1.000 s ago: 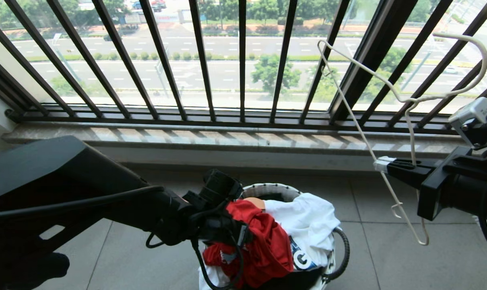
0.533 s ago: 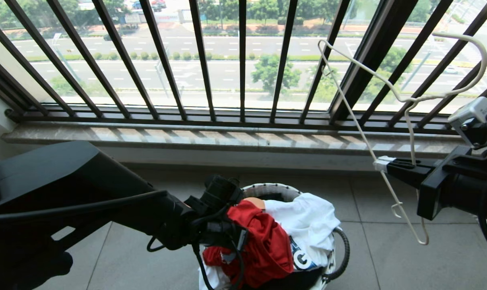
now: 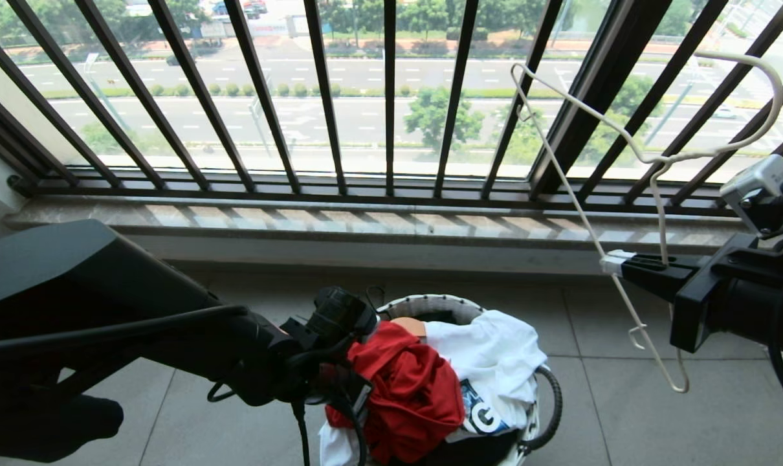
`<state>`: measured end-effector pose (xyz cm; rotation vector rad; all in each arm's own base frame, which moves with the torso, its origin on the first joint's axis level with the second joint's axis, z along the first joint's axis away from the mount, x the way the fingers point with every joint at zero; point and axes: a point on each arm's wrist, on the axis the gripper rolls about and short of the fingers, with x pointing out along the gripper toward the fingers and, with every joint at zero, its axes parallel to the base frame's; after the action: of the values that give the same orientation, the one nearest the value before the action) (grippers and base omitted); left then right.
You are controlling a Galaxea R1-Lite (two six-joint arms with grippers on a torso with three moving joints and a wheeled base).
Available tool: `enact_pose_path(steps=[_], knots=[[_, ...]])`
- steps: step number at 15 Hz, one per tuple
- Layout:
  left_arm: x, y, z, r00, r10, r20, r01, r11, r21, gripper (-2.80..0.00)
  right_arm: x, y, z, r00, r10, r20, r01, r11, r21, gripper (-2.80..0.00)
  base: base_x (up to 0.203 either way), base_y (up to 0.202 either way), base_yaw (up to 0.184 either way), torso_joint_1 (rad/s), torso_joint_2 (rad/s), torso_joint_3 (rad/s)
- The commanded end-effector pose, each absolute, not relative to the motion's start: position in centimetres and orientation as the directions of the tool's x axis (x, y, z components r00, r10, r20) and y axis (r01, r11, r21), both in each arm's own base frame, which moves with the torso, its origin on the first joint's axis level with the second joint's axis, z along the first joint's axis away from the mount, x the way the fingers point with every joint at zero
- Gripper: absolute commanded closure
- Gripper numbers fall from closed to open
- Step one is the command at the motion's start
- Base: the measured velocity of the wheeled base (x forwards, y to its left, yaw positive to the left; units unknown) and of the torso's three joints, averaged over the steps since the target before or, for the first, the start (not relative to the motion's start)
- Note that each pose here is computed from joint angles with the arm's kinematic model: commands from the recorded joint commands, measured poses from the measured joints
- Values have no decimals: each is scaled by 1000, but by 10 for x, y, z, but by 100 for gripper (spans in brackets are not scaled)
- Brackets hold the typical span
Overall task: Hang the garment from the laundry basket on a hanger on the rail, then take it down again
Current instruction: Pick up clothes from the basket
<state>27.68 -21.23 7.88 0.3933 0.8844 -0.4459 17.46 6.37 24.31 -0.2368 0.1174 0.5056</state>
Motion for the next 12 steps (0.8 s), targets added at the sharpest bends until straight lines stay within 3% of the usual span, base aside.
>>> enact_pose_path(steps=[1, 5, 12], knots=[[266, -196, 97, 509, -138, -850, 538, 822, 188, 0, 175, 64, 244, 869, 466, -166, -492, 848, -196, 0, 0, 0, 0, 0, 0, 0], [247, -184, 111, 357, -23, -934, 601, 771, 211, 0, 175, 64, 243, 869, 465, -167, -492, 848, -197, 0, 0, 0, 0, 0, 0, 0], [253, -208, 71, 299, 7, -954, 630, 750, 203, 0, 176, 63, 244, 872, 460, -166, -487, 851, -197, 0, 0, 0, 0, 0, 0, 0]])
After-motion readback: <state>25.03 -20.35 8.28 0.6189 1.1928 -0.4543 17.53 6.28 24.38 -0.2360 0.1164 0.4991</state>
